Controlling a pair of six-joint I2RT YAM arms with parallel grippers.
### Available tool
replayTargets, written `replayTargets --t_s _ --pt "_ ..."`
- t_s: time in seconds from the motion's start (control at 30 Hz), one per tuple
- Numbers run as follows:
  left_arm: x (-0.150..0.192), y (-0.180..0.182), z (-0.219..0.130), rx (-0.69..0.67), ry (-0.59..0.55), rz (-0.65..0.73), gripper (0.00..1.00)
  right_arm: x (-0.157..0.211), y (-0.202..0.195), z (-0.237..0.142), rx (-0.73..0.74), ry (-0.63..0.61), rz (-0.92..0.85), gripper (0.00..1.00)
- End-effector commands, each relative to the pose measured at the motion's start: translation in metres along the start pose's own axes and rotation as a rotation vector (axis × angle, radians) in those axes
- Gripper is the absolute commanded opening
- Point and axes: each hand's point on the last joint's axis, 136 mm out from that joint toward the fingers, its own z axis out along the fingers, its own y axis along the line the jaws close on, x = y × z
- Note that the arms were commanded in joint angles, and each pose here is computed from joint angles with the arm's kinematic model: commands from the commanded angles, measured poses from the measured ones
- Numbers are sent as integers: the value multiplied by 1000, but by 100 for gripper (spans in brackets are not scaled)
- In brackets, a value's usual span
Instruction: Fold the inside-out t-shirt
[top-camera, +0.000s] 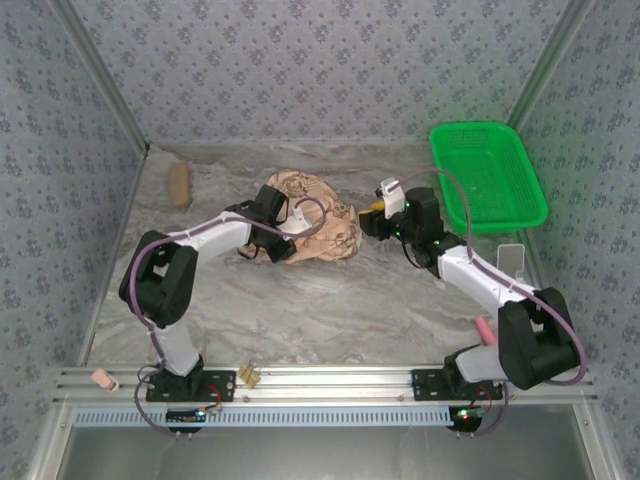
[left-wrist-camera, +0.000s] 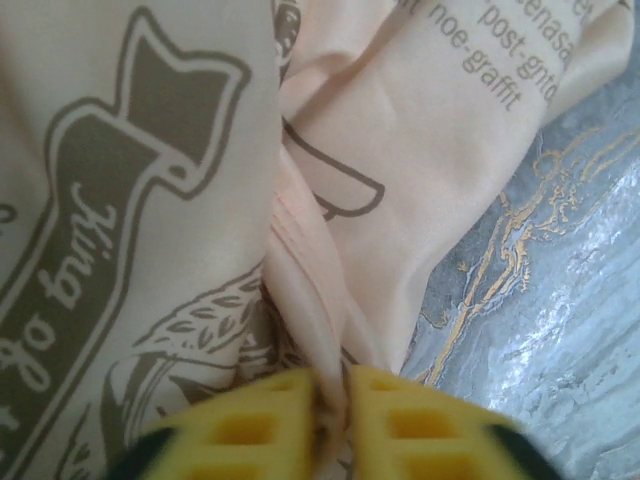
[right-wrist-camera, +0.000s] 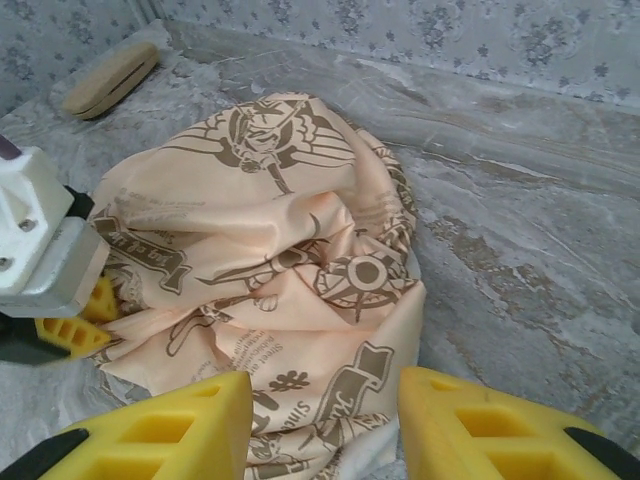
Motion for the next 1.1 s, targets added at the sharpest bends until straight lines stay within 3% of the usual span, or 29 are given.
replayTargets --t_s 0.0,0.17,0.3,0.4,0.53,0.7,0.87,1.07 --pt "-16 1 -16 7 -16 12 0 -3 -4 -8 23 -20 24 43" --pt "-74 -10 -94 97 -212 -145 0 -8 22 -24 -87 -34 -114 43" --pt "-133 -42 -173 418 -451 -369 0 -11 64 -46 -244 -99 -273 44" --pt "-157 -62 -212 606 -550 -417 0 -6 91 -53 -317 -132 -335 45" --pt "-149 -73 -215 668 -534 -425 0 17 104 -32 -281 -126 -318 52" --pt "-138 -74 -210 695 -547 -480 0 15 88 4 -131 -135 -57 58" --pt "-130 -78 -205 709 -547 -500 0 21 113 26 -157 -122 56 59" --pt "-125 -77 -208 697 -558 -499 0 27 147 47 -291 -114 156 59"
